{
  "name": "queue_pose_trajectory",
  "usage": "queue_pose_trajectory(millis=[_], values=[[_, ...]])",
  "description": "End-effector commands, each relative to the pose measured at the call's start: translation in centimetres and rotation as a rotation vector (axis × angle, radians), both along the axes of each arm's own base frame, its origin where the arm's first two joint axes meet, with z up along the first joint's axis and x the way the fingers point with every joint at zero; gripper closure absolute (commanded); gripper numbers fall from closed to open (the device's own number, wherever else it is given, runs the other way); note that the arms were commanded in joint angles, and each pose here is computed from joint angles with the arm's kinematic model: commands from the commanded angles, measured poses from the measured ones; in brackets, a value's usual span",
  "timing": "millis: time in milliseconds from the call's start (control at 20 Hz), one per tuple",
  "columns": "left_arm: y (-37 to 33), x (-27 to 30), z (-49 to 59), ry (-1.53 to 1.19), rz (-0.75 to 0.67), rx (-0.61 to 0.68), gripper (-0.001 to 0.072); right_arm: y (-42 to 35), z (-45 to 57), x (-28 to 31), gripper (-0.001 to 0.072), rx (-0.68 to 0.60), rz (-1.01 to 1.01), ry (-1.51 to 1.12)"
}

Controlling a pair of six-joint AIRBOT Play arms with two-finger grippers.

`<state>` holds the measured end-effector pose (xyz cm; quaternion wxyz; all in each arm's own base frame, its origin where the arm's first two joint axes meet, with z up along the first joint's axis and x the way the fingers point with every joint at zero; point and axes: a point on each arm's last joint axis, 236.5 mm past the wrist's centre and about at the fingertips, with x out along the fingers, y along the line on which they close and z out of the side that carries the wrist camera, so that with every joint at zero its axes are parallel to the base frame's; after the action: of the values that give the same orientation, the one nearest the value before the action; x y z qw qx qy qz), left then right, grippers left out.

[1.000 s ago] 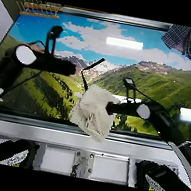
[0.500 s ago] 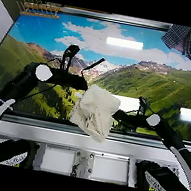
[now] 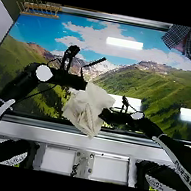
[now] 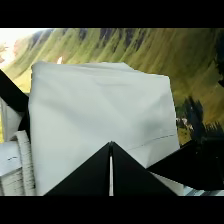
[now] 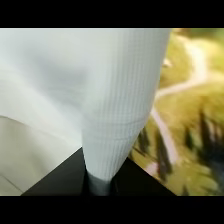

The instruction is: Fold the clothes and pants, and hang the long-sleeved shirts on hangers.

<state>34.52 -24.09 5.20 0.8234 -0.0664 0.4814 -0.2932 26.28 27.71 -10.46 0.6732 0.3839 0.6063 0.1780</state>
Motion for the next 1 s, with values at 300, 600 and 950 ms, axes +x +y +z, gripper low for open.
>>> queue_pose_trajectory(millis=[300,600,950], values=[[-1.6,-0.7,0.3,-0.017,-0.035,-0.009,0.0701,-10.3,5.8,7.4,0.0682,-0.365,0.02,-0.33],[-4.7,-2.6,0.6,-0.038,-0.114,-0.019,0.0701,-35.0,11.0,8.3,0.0682,-0.702,-0.487,-0.322],[-5.3,-3.2,0.6,-0.033,-0.129,-0.026,0.0701,-55.8,7.3,-5.3,0.0682,-0.796,-1.025,-0.002]])
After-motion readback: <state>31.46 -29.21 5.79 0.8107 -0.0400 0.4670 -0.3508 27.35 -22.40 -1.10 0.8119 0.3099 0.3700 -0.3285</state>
